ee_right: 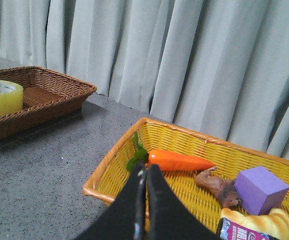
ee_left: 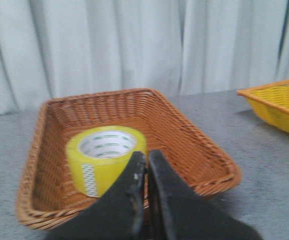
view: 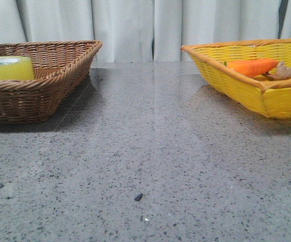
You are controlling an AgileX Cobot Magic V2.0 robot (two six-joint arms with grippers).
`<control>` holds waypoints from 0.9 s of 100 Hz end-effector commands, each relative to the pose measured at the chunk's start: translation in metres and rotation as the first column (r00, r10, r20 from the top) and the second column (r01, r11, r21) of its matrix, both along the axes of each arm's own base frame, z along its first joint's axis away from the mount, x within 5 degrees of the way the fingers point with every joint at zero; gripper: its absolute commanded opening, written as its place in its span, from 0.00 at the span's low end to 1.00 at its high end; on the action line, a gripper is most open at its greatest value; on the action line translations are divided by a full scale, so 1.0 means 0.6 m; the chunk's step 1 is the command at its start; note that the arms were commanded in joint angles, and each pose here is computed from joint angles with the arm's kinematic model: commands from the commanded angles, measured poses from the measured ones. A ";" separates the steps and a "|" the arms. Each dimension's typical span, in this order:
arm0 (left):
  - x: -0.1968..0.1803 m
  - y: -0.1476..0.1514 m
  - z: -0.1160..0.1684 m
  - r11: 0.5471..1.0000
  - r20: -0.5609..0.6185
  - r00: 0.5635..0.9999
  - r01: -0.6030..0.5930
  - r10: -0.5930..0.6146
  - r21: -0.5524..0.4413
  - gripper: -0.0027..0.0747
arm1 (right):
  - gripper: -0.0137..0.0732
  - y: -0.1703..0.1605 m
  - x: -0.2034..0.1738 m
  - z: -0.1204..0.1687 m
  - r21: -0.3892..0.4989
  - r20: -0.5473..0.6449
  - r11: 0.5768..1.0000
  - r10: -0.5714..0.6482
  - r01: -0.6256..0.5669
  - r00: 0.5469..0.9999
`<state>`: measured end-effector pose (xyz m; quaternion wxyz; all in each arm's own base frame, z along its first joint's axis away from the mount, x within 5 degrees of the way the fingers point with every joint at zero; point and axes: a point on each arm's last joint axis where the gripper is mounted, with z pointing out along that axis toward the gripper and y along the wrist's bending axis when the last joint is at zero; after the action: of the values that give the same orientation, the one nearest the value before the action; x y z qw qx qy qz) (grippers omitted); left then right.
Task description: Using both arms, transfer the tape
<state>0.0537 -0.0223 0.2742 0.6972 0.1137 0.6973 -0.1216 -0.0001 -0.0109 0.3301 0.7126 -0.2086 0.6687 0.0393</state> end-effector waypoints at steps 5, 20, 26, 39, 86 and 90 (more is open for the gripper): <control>-0.006 0.011 -0.030 0.997 0.083 0.995 -0.053 0.057 -0.056 0.01 | 0.09 0.001 -0.001 0.022 0.009 0.089 1.000 -0.001 0.000 0.996; -0.003 0.013 -0.095 0.988 -0.021 0.997 -0.074 0.072 -0.136 0.01 | 0.09 0.001 -0.001 0.022 0.009 0.089 1.000 -0.001 0.000 0.996; -0.003 0.013 -0.114 0.988 -0.053 0.996 -0.076 0.069 -0.133 0.01 | 0.09 0.001 -0.001 0.022 0.009 0.089 1.000 -0.001 0.000 0.996; -0.004 0.011 -0.138 0.994 -0.143 0.988 -0.073 0.061 -0.081 0.01 | 0.09 0.001 -0.001 0.022 0.009 0.089 1.000 -0.001 0.000 0.996; -0.006 0.010 -0.150 0.996 -0.218 0.975 -0.066 0.052 -0.058 0.01 | 0.09 0.001 -0.001 0.022 0.009 0.089 1.000 -0.001 0.000 0.996; -0.006 0.010 -0.150 0.996 -0.218 0.975 -0.066 0.052 -0.058 0.01 | 0.09 0.001 -0.001 0.022 0.009 0.089 1.000 -0.001 0.000 0.996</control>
<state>0.0509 -0.0167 0.1822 0.6030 0.0599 0.7854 -0.1263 0.0002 -0.0108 0.3296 0.7120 -0.2094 0.6691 0.0387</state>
